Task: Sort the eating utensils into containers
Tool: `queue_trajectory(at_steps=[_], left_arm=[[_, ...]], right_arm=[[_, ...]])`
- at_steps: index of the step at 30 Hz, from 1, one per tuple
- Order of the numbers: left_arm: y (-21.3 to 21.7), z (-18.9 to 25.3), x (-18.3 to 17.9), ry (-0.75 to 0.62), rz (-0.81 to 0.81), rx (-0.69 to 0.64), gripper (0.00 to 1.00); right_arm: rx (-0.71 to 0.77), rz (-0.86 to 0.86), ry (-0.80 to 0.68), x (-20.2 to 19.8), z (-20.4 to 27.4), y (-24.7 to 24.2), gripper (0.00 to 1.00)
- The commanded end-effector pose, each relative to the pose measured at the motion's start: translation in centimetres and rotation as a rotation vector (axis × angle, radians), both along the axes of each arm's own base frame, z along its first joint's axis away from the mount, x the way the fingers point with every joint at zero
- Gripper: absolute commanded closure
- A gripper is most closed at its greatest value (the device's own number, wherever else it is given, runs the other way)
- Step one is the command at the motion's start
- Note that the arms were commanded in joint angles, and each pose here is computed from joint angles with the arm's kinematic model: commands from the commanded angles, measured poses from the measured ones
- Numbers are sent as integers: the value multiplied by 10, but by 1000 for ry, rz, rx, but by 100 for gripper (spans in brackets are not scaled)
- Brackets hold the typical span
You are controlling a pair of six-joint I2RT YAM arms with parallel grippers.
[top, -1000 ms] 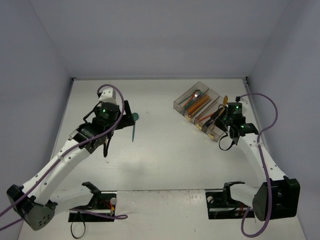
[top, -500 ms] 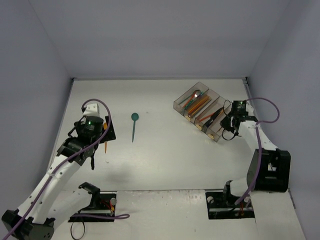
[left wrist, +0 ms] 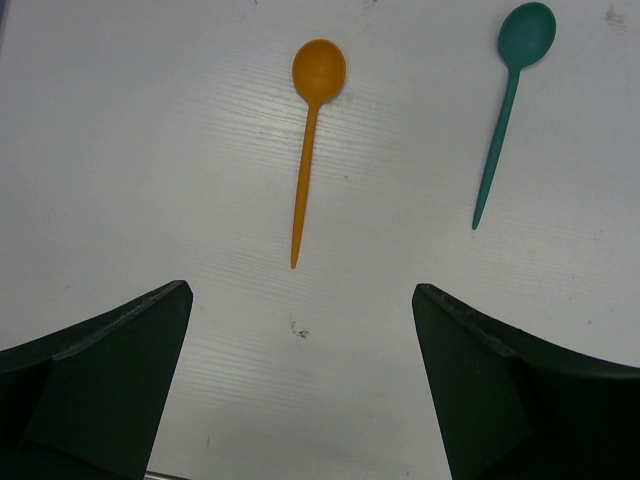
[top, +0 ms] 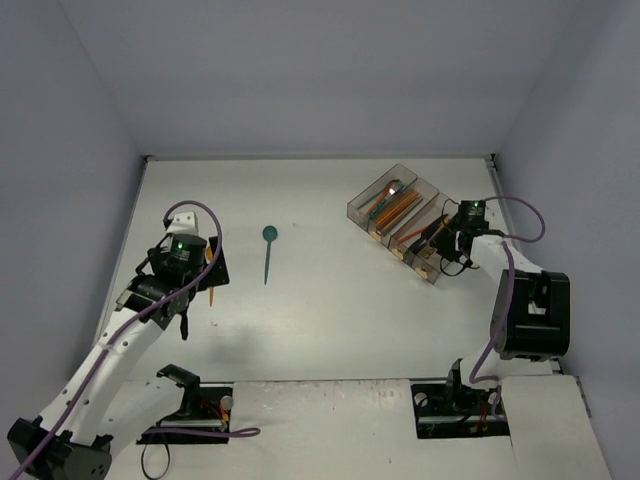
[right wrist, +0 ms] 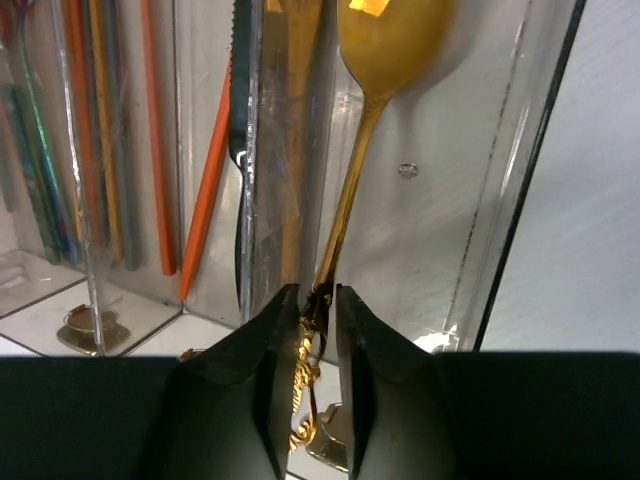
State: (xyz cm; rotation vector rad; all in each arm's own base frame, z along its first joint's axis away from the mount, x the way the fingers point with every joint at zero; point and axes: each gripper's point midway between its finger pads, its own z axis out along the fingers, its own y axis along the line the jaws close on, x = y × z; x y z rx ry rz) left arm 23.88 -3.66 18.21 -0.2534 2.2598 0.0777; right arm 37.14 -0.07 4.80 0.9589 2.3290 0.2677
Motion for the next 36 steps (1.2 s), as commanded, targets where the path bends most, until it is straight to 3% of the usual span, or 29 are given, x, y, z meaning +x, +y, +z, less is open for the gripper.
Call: queue_trajectory(at_steps=[1, 5, 7, 16, 21, 24, 36], left_arm=[[-1, -4, 4, 15, 3, -6, 9], [0, -10, 4, 41, 16, -1, 9], [1, -16, 5, 64, 25, 1, 9], [4, -51, 17, 228, 53, 8, 9], [4, -78, 36, 354, 40, -24, 10], [11, -82, 48, 379, 46, -50, 14], [25, -128, 94, 521, 8, -18, 48]], right_arm=[[-41, 4, -118, 17, 29, -7, 58], [-94, -1, -149, 15, 52, -15, 41], [-113, 3, -147, 10, 62, -17, 39], [-152, 81, -379, 1, 166, -9, 34], [-124, 165, -450, -12, 189, 6, 32], [-85, 218, -466, -21, 192, 18, 32], [-5, 328, -482, -53, 184, 43, 30]])
